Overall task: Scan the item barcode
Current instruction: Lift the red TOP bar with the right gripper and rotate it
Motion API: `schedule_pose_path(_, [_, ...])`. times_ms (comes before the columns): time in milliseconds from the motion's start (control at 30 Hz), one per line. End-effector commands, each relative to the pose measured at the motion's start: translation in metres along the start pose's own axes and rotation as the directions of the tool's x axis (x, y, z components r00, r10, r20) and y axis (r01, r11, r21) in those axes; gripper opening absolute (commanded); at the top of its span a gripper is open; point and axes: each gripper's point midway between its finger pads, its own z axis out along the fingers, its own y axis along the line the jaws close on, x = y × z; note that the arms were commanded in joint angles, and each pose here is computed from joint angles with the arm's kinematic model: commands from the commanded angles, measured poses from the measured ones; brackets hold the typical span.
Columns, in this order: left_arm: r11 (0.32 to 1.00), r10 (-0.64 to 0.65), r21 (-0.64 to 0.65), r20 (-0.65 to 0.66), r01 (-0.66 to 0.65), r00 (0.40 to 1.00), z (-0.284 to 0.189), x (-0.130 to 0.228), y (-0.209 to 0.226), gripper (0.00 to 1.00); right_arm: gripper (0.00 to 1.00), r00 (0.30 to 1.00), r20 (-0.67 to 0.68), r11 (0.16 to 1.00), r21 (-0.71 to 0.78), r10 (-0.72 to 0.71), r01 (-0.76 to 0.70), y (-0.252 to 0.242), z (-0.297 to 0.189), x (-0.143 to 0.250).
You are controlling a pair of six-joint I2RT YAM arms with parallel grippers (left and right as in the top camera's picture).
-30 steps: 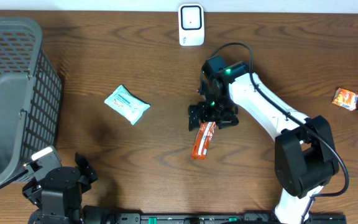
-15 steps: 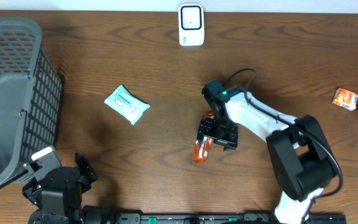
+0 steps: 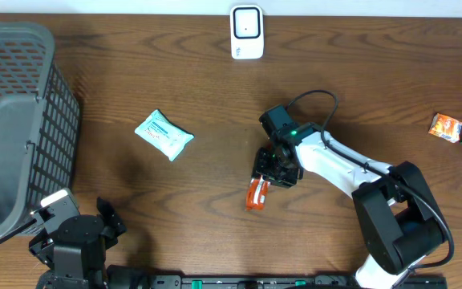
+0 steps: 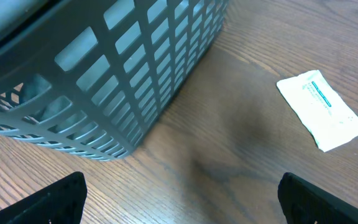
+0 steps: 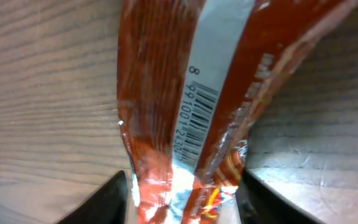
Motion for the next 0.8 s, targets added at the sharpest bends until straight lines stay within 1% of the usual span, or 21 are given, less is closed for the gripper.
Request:
schedule_pose_path(0, [1.0,-0.008,-0.009,0.002,0.008,1.0,0.0,-0.001,0.002,0.98,0.4,0.997,-0.07,0.989,0.146,0.041,-0.03,-0.042,0.035,0.018])
schedule_pose_path(33, [1.0,-0.008,-0.009,0.002,0.008,1.0,0.0,-0.001,0.002,0.98,0.38,0.997,-0.071,0.988,0.148,0.042,-0.031,-0.043,0.035,0.019])
schedule_pose_path(100, [1.0,-0.008,-0.009,0.002,0.008,1.0,0.0,-0.001,0.002,0.98,0.21,0.997,-0.071,0.988,0.153,0.042,-0.031,-0.044,0.035,0.019])
schedule_pose_path(167, [1.0,-0.008,-0.009,0.002,0.008,1.0,0.0,-0.001,0.002,0.98,0.06,0.997,-0.068,0.987,0.155,0.042,-0.031,-0.044,0.035,0.018])
schedule_pose_path(200, [1.0,-0.008,-0.009,0.002,0.008,1.0,0.0,-0.001,0.002,0.98,0.01,0.997,-0.065,0.987,0.156,0.041,-0.03,-0.044,0.035,0.018])
schedule_pose_path(300, [1.0,-0.008,-0.009,0.002,0.008,1.0,0.0,-0.001,0.002,0.98,0.01,0.998,-0.054,0.987,0.159,0.024,-0.015,-0.045,0.035,0.015])
schedule_pose_path(500, [1.0,-0.008,-0.009,0.002,0.008,1.0,0.0,-0.001,0.002,0.98,0.01,0.99,-0.032,0.987,0.084,-0.139,0.141,-0.026,0.028,0.005])
schedule_pose_path(600, [1.0,-0.008,-0.009,0.002,0.008,1.0,0.0,-0.001,0.002,0.98,0.01,0.975,-0.002,0.973,0.057,-0.224,0.223,-0.011,0.002,0.002])
schedule_pose_path(667, [1.0,-0.008,-0.009,0.002,0.008,1.0,0.0,-0.001,0.002,0.98,0.01,0.951,0.035,0.951,0.031,-0.307,0.306,0.001,-0.026,0.003])
schedule_pose_path(767, [1.0,-0.008,-0.009,0.002,0.008,1.0,0.0,-0.001,0.002,0.98,0.02,0.891,0.101,0.895,-0.017,-0.442,0.446,0.017,-0.067,0.009])
